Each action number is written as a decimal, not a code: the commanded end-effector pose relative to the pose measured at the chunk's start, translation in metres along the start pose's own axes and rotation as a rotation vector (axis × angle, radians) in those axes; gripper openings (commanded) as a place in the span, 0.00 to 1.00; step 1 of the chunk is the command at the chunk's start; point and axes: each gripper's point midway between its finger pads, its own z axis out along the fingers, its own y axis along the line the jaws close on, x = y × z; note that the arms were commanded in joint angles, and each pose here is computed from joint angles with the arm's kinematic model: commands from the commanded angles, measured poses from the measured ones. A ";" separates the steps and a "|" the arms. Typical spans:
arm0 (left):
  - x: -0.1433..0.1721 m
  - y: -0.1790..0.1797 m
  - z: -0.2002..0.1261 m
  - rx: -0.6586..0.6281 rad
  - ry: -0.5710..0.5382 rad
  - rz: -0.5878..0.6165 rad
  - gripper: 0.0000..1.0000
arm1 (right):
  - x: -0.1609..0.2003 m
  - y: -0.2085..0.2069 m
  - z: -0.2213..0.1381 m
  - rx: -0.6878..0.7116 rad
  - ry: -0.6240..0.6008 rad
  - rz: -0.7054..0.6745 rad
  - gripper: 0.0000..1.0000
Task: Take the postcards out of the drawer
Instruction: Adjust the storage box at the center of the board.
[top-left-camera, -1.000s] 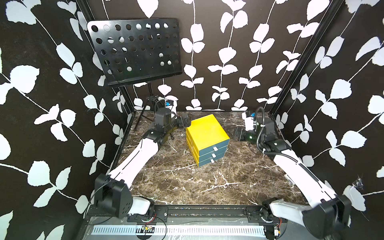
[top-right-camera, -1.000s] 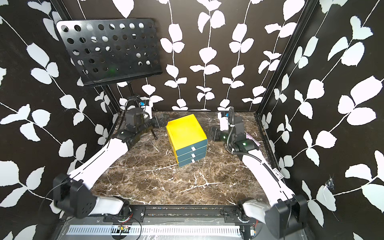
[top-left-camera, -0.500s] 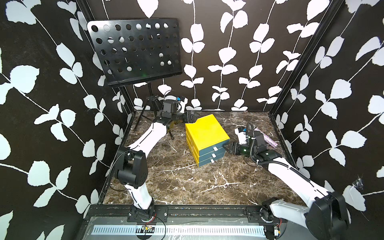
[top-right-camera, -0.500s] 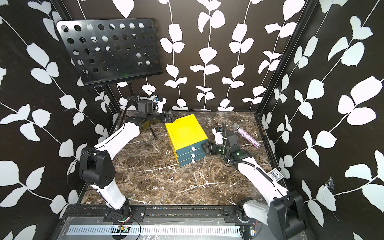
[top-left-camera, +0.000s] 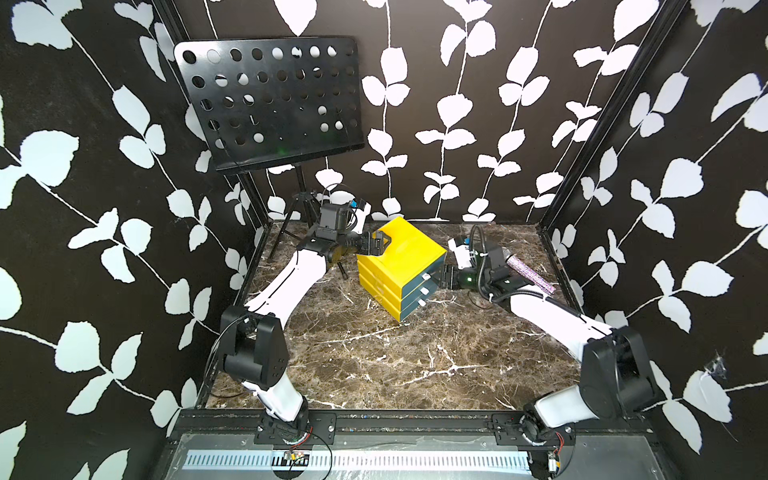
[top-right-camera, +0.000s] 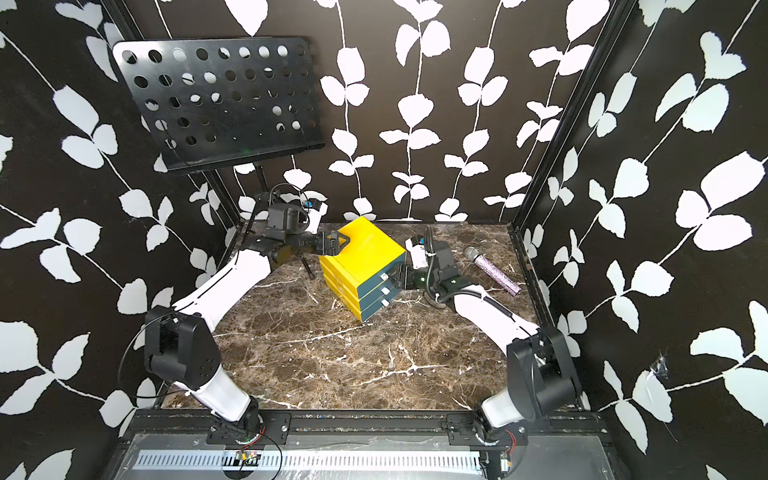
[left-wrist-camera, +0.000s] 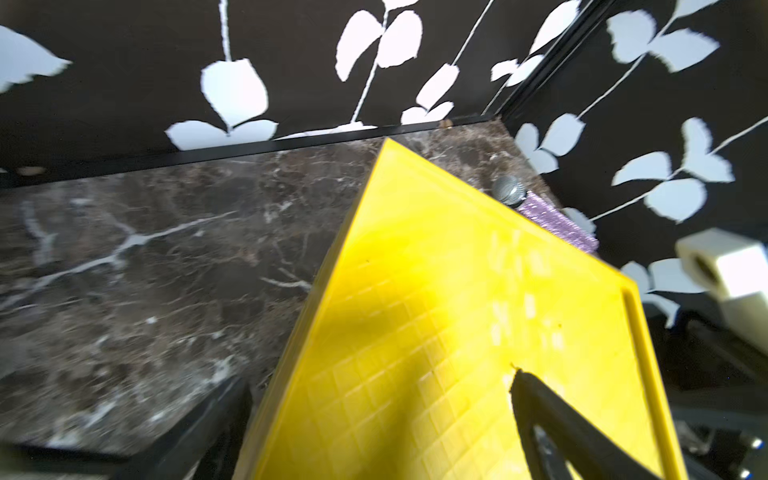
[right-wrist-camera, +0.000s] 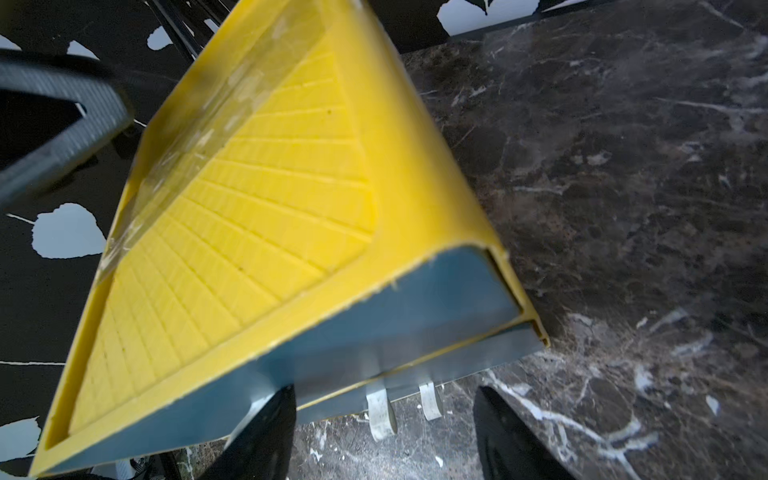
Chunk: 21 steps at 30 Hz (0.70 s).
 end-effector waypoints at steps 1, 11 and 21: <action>0.004 -0.004 -0.022 -0.045 0.012 0.072 0.99 | -0.031 0.032 0.009 -0.105 -0.073 -0.084 0.67; -0.012 0.020 -0.038 -0.169 -0.031 0.133 0.99 | -0.020 0.057 0.010 -0.142 -0.033 -0.125 0.67; -0.030 0.020 -0.002 -0.078 -0.020 0.079 0.99 | 0.001 0.064 -0.012 -0.163 0.032 -0.134 0.58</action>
